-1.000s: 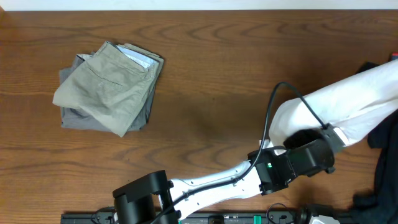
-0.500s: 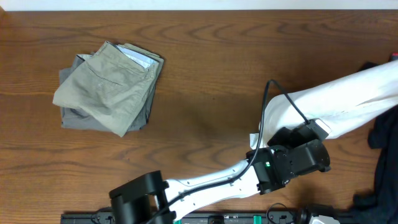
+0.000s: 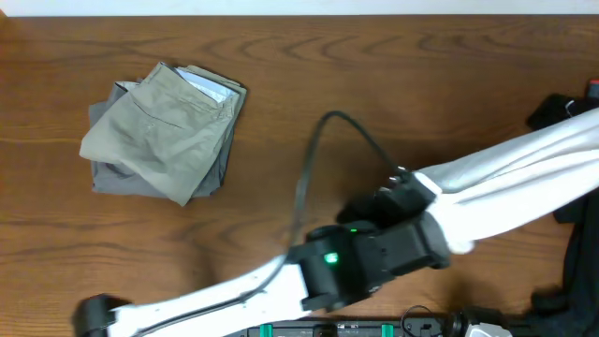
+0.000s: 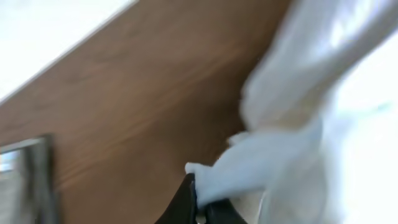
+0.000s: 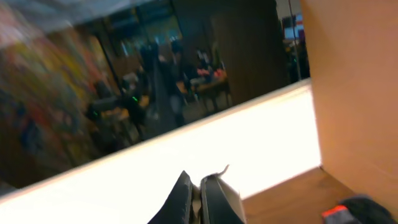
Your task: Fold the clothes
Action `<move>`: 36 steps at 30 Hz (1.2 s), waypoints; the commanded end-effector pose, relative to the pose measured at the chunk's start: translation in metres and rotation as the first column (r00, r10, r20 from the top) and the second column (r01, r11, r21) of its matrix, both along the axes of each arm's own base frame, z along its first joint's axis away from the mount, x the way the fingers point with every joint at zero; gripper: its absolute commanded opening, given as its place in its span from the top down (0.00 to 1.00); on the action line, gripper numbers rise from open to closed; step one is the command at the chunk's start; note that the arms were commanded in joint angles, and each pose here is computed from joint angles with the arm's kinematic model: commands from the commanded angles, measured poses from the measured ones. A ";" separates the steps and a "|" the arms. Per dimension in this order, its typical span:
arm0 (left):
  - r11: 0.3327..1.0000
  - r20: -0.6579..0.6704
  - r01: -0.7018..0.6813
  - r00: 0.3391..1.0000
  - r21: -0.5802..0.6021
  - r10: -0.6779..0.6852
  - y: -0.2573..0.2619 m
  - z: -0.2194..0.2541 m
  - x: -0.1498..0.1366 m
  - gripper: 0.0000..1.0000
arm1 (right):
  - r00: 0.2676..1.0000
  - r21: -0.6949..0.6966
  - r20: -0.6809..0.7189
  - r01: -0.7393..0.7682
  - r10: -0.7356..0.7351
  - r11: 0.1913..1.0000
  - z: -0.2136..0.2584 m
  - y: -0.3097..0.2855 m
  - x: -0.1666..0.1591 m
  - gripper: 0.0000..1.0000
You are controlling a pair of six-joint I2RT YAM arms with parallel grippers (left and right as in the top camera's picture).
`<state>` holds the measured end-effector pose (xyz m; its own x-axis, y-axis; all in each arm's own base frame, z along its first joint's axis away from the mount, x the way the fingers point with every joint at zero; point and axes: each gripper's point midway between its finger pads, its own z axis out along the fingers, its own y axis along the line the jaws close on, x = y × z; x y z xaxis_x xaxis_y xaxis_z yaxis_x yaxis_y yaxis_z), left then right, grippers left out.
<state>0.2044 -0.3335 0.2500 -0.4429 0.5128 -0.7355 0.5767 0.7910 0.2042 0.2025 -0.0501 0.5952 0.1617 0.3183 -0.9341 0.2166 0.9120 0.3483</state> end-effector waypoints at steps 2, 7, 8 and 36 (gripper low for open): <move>0.987 0.135 -0.156 0.978 -0.044 0.160 0.068 0.057 0.020 0.94 | 0.996 -0.076 -0.091 0.013 -0.020 0.997 -0.014 -0.004 0.017 0.96; 0.979 0.202 -0.188 0.959 -0.077 0.200 0.122 0.096 0.023 0.94 | 0.983 -0.082 -0.167 0.061 -0.074 0.995 -0.031 -0.016 0.031 0.96; 0.976 0.212 -0.194 0.954 -0.094 0.210 0.130 0.103 0.024 0.94 | 0.979 -0.081 -0.184 0.070 -0.084 0.994 -0.035 -0.018 0.034 0.97; 0.962 0.570 -0.205 0.776 -0.180 0.272 0.238 0.277 0.006 0.94 | 0.843 -0.035 -0.521 -0.180 0.136 0.983 -0.120 0.014 0.060 0.99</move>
